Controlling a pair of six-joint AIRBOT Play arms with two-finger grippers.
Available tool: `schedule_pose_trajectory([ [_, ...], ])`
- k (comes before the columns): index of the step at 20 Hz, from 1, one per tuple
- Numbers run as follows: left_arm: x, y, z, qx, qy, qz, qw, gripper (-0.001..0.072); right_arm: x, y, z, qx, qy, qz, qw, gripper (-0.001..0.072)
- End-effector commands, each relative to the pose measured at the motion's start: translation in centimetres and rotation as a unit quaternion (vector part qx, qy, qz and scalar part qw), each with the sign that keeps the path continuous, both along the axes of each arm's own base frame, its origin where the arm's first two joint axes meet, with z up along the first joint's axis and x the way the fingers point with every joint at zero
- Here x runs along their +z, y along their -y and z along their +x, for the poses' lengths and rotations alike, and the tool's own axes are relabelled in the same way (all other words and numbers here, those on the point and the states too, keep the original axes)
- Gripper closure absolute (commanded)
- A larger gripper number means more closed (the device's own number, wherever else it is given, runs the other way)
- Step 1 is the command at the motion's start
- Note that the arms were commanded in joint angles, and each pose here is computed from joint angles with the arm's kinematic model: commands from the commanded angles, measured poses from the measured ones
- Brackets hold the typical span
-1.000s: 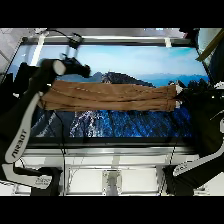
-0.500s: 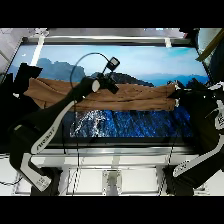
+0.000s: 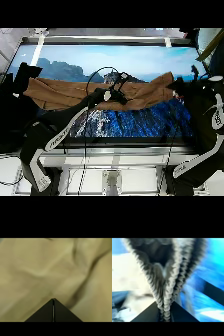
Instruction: Fold the clothes and pants, and hang the long-sleeved shirts on hangers.
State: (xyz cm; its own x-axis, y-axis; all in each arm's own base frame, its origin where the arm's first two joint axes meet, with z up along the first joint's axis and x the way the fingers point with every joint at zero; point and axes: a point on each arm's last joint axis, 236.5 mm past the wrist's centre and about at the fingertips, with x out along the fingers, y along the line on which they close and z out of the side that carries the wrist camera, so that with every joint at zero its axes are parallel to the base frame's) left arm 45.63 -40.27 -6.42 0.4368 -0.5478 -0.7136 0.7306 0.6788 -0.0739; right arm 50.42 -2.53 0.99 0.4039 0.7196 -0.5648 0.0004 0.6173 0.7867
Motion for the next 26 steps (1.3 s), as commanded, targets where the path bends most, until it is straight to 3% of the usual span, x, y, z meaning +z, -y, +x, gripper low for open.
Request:
schedule_pose_trajectory([
  [1, -0.5, 1.8, -1.4, 0.027, -0.062, -0.058, 0.996, 0.0699, 9.5, -5.5, 0.6, 0.064, 0.056, 0.055, 0.995, 0.0674],
  [6, 6.0, -2.0, 1.7, 0.045, -0.016, -0.069, 0.996, 0.0699, 15.0, -16.6, 1.1, 0.118, 0.073, 0.006, 0.990, 0.0674],
  [12, 16.4, -22.5, 4.8, 0.158, 0.007, 0.005, 0.987, 0.0699, 9.4, -29.3, 1.5, 0.075, 0.018, -0.055, 0.996, 0.0674],
  [16, 18.7, -31.4, 3.2, 0.224, -0.022, 0.016, 0.974, 0.0699, 4.9, -40.2, -0.3, 0.083, 0.000, -0.037, 0.996, 0.0675],
  [19, 18.6, -33.9, 2.5, 0.243, -0.040, 0.021, 0.969, 0.0698, 0.8, -46.9, -2.7, 0.093, -0.014, -0.023, 0.995, 0.0669],
  [20, 18.4, -34.2, 2.3, 0.244, -0.045, 0.023, 0.968, 0.0699, 0.3, -48.6, -3.3, 0.094, -0.013, -0.011, 0.995, 0.0554],
  [21, 18.4, -34.2, 2.3, 0.244, -0.047, 0.023, 0.968, 0.0699, 0.7, -50.1, -3.7, 0.093, -0.008, 0.004, 0.996, 0.0290],
  [22, 18.4, -34.2, 2.2, 0.244, -0.047, 0.024, 0.968, 0.0699, 1.4, -50.7, -3.8, 0.094, 0.003, 0.011, 0.996, 0.0147],
  [26, 18.3, -34.3, 2.2, 0.244, -0.049, 0.024, 0.968, 0.0699, 4.1, -46.2, -2.9, 0.148, 0.044, -0.038, 0.987, 0.0147],
])
